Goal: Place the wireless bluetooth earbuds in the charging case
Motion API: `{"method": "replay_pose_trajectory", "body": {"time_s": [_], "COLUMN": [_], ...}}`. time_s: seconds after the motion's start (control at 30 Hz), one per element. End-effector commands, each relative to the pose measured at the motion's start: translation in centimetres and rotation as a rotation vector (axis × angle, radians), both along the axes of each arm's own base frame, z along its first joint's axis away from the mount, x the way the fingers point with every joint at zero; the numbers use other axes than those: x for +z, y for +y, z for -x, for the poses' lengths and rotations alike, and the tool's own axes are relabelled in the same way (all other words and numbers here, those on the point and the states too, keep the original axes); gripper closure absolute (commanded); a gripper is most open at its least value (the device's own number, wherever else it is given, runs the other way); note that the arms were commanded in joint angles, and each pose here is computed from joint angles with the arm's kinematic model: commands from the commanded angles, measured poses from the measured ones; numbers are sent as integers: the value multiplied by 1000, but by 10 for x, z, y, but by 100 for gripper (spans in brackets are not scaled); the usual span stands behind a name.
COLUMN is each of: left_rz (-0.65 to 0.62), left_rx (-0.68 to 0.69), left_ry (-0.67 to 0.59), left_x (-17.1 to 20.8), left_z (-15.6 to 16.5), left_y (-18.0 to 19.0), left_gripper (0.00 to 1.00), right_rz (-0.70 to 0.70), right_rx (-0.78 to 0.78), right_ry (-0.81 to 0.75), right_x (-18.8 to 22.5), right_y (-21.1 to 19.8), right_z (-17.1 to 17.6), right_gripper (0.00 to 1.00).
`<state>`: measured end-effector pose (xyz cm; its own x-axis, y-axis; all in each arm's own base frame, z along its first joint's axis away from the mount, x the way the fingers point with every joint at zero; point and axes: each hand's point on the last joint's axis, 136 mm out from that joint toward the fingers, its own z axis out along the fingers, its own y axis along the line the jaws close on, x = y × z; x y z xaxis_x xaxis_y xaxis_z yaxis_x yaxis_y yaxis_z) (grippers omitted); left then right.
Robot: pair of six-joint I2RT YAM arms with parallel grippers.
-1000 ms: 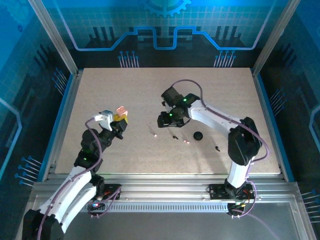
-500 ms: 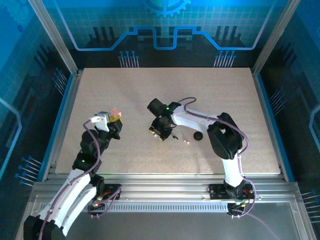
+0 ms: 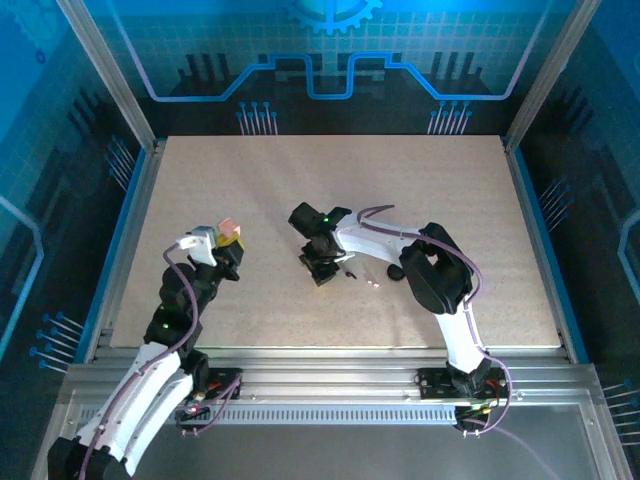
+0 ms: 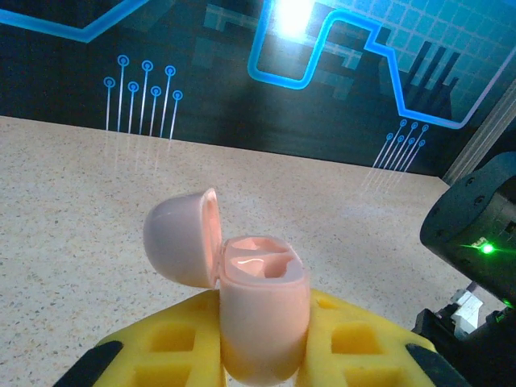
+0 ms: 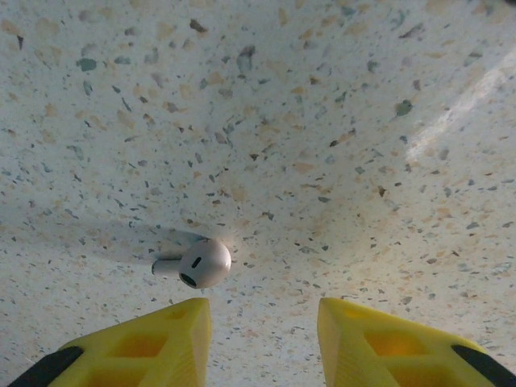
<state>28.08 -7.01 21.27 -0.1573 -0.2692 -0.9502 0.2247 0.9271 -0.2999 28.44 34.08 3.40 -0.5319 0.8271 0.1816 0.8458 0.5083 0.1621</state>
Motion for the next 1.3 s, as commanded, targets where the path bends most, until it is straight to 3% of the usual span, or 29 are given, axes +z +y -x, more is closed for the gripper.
{"method": "replay_pose_trajectory", "body": {"time_s": [0.0, 0.73, 1.27], "left_rz": [17, 14, 24], "left_rx": [25, 39, 35], "left_ry": [-18, -28, -27], "left_x": [1, 2, 0], "left_z": [1, 0, 1], "left_y": [6, 9, 9], "left_gripper": [90, 90, 90], "right_rz": [31, 43, 18], "right_rx": [-41, -7, 10], "right_ry": [3, -9, 17], "right_x": [-7, -21, -10], "right_y": [-1, 5, 11], "right_z": [-6, -29, -16], "right_gripper": [60, 63, 63]}}
